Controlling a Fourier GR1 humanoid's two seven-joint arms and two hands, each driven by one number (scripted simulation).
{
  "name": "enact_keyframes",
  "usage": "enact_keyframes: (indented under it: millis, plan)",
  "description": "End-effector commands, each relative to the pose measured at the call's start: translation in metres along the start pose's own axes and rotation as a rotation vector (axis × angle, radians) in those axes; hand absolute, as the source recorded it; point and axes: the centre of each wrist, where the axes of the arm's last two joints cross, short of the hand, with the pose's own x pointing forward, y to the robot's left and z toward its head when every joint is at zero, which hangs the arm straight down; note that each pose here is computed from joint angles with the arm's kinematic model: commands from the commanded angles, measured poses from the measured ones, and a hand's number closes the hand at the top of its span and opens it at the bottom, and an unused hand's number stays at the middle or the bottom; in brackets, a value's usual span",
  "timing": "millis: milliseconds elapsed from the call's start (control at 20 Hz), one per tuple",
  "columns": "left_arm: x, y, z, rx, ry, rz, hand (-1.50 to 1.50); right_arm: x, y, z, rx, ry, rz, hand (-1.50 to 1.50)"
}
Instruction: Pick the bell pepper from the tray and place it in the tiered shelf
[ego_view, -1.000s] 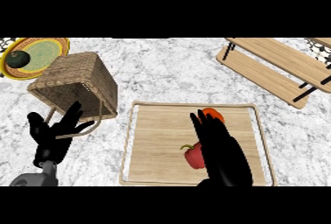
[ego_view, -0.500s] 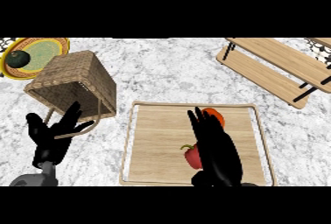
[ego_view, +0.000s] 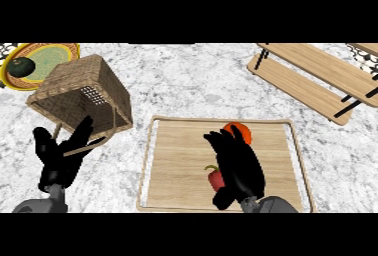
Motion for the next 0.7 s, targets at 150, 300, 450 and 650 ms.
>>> enact_keyframes:
  millis: [150,300,450,650]
  plan:
    - [-0.014,0.015,-0.009,0.013,0.047,0.009,0.0,0.003,0.037,0.006,0.124,-0.112,0.087,1.5]
    - [-0.005,-0.014,-0.005,0.003,0.051,0.001,0.0,-0.001,0.032,0.015,0.115,-0.144,0.037,1.5]
    - [-0.013,0.003,0.001,0.007,0.047,-0.002,0.0,0.013,0.026,-0.007,0.074,-0.185,0.018,1.5]
    - [-0.004,-0.006,-0.002,-0.002,0.042,-0.001,0.0,0.0,-0.002,-0.031,-0.001,0.157,-0.188,1.5]
